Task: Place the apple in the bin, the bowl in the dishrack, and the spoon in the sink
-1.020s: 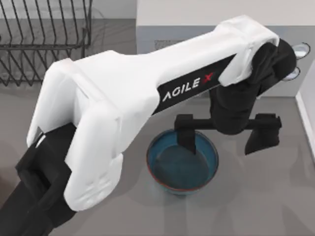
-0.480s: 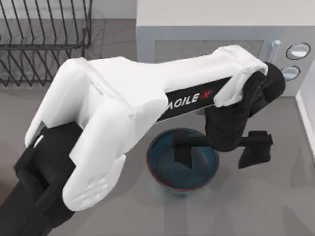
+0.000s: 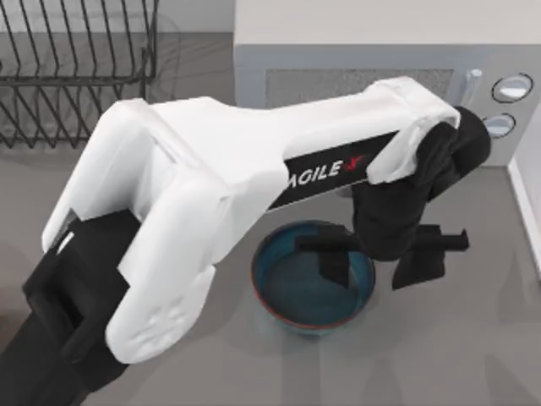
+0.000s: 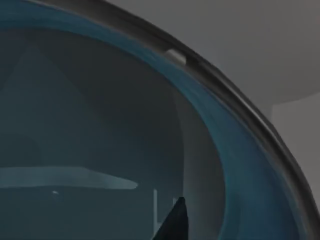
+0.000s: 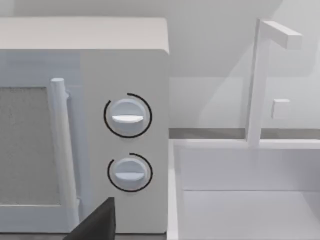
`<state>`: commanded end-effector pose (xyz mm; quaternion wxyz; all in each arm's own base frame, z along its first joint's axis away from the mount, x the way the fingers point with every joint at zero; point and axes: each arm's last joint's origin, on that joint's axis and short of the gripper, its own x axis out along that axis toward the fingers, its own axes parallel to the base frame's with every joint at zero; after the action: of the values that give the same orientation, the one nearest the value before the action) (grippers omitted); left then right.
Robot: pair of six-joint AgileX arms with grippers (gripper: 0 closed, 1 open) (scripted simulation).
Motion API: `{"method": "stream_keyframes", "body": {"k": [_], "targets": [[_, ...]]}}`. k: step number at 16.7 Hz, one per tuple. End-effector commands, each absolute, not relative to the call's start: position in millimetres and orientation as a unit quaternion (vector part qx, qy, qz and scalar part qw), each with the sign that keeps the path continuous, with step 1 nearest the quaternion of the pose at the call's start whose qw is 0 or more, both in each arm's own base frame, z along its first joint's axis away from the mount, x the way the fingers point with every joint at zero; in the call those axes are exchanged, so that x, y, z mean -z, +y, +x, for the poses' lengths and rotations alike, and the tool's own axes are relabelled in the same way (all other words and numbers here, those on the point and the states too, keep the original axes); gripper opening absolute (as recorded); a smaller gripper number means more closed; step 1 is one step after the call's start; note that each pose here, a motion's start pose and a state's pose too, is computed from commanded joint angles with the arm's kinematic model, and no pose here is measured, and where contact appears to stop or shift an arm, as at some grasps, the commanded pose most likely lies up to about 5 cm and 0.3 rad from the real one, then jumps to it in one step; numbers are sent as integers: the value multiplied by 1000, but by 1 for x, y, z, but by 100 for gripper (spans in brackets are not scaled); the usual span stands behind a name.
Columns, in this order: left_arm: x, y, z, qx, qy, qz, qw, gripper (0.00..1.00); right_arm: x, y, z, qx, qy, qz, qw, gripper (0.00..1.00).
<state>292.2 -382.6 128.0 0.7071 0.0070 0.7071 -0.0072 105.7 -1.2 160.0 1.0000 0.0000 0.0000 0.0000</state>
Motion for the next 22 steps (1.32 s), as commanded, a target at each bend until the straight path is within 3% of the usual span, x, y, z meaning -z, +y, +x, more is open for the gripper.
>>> {"method": "stream_keyframes", "body": {"k": [5,6,16,22], "targets": [[-128,-383,292,7,707,7,707,2,-160,-1,106,0,0,0,1000,100],[-128,-383,292,7,707,7,707,0,-160,-1,106,0,0,0,1000,100],[-132,-382,293,7,707,8,707,0,-160,-1,106,0,0,0,1000,100],[-185,-388,296,10,704,3,710,0,-160,-1,106,0,0,0,1000,100]]}}
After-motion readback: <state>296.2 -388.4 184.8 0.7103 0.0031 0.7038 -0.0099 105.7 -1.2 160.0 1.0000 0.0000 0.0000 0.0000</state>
